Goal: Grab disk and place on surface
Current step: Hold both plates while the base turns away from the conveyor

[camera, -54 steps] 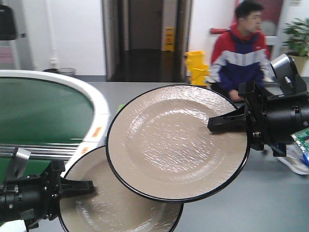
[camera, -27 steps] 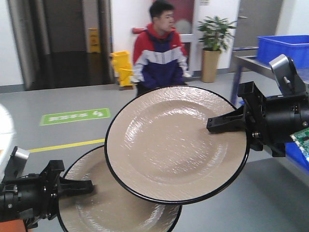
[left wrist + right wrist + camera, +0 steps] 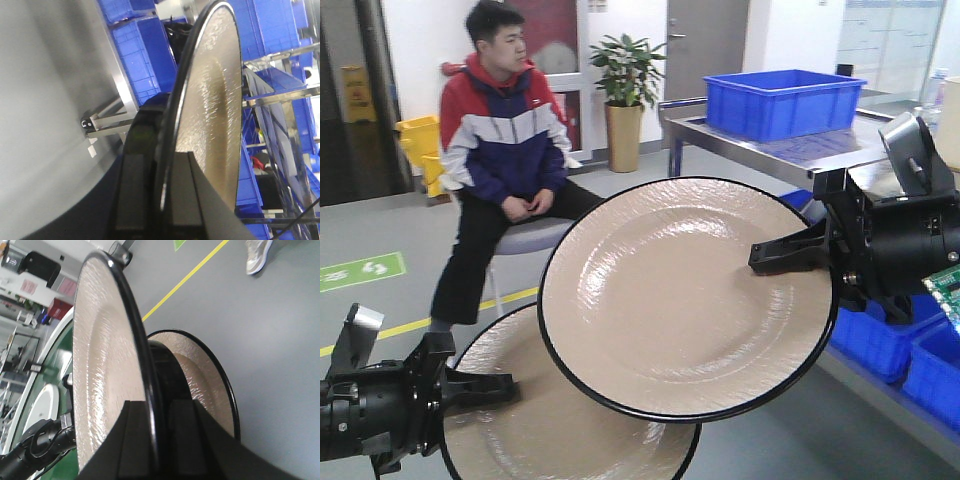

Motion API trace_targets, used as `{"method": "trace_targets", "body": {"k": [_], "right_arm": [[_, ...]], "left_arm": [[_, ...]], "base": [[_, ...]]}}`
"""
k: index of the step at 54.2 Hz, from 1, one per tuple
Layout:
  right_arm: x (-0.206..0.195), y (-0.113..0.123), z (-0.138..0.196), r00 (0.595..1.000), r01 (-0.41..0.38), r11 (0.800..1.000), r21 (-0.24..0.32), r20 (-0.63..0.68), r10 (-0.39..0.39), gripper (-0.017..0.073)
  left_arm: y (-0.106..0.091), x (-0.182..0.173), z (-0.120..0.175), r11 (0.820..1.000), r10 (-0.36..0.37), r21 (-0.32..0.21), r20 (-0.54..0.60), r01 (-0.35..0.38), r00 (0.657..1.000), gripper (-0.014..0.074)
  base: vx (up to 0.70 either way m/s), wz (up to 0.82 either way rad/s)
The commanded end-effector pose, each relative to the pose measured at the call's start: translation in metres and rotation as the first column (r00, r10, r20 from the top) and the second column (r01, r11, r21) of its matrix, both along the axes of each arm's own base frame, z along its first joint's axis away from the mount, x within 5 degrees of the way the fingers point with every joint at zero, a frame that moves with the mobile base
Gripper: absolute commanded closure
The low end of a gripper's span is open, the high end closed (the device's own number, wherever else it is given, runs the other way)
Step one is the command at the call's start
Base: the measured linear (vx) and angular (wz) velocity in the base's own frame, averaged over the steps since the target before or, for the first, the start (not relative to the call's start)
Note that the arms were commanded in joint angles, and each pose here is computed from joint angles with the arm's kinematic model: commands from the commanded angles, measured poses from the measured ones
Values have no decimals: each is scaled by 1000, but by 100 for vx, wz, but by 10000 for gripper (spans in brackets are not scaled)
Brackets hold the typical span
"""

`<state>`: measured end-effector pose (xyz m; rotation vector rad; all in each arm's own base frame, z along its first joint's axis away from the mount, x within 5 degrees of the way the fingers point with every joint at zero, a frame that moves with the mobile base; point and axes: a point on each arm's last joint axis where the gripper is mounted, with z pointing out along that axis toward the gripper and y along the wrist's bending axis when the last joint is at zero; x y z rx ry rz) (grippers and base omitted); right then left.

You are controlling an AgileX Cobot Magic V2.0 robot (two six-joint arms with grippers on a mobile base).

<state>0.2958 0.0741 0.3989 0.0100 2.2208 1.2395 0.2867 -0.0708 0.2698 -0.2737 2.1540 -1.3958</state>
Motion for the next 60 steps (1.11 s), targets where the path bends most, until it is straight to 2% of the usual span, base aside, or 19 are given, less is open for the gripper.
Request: {"method": "trace_targets", "body": {"k": [1, 21, 60], "right_arm": [[-9, 1, 32, 995, 26, 992, 125, 87, -37, 564], [-9, 1, 32, 995, 26, 992, 125, 87, -37, 564], [-9, 1, 32, 995, 27, 992, 125, 88, -38, 564]], "left_arm": [[-3, -5, 32, 990, 4, -143, 70, 7, 998, 595], [-3, -5, 32, 990, 4, -143, 70, 7, 998, 595], [-3, -5, 32, 990, 2, -144, 71, 8, 998, 595]], "base": [[31, -32], [34, -10], [42, 17]]}}
